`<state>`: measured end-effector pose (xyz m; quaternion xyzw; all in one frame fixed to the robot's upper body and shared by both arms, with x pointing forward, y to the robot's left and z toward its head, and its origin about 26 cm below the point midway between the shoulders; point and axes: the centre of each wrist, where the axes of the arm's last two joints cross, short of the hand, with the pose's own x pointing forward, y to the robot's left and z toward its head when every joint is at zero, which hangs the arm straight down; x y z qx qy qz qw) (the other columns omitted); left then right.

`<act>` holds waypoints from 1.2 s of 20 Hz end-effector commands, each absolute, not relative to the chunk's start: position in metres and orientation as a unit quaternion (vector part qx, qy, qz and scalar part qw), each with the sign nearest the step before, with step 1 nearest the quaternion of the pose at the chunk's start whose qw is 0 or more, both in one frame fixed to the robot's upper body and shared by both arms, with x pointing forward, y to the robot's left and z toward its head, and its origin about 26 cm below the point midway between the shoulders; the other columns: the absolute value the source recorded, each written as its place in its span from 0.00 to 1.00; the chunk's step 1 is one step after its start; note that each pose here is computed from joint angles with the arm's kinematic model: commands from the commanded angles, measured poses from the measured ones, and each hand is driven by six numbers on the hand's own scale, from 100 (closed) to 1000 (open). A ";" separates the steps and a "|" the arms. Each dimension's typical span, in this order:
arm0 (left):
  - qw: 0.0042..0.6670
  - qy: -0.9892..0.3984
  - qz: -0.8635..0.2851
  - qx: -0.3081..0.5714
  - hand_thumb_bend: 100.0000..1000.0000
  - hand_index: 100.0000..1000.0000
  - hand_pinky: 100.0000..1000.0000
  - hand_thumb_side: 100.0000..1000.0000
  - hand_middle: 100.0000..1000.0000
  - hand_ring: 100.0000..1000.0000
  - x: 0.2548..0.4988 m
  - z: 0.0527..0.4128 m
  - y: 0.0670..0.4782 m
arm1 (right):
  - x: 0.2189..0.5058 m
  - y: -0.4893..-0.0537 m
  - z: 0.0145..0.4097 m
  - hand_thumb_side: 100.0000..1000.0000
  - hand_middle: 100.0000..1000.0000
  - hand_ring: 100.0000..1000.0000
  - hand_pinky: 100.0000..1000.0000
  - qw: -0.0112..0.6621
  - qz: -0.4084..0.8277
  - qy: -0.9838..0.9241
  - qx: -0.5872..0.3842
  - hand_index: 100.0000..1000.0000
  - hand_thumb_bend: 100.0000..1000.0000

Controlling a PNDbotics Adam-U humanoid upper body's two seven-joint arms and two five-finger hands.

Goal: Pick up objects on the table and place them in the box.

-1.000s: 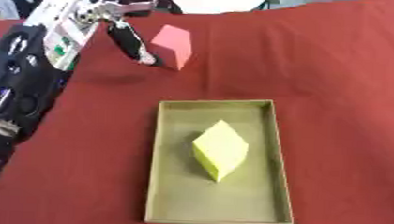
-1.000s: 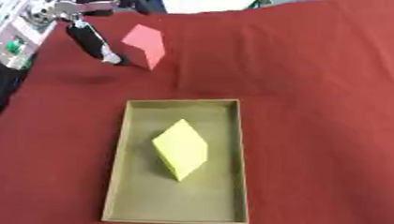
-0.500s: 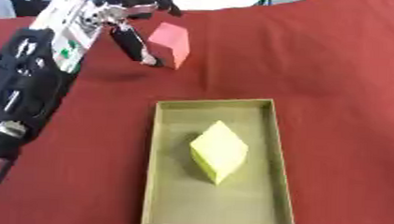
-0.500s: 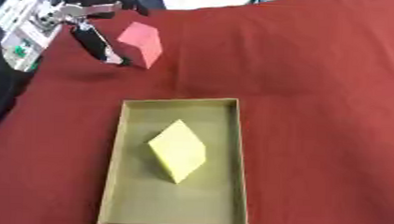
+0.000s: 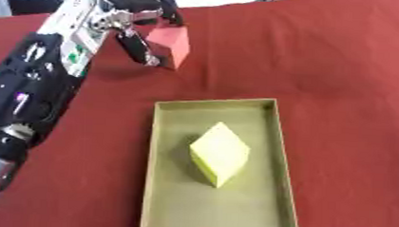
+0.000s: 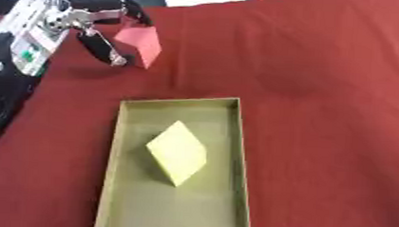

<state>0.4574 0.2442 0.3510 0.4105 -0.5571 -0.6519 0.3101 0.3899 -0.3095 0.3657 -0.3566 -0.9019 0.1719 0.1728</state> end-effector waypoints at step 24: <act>0.300 -0.544 -0.633 0.463 0.54 0.93 0.93 0.15 0.82 0.96 0.447 0.378 0.258 | 0.383 -0.330 0.370 0.97 0.56 0.76 0.72 0.178 0.154 -0.897 -0.374 0.82 0.00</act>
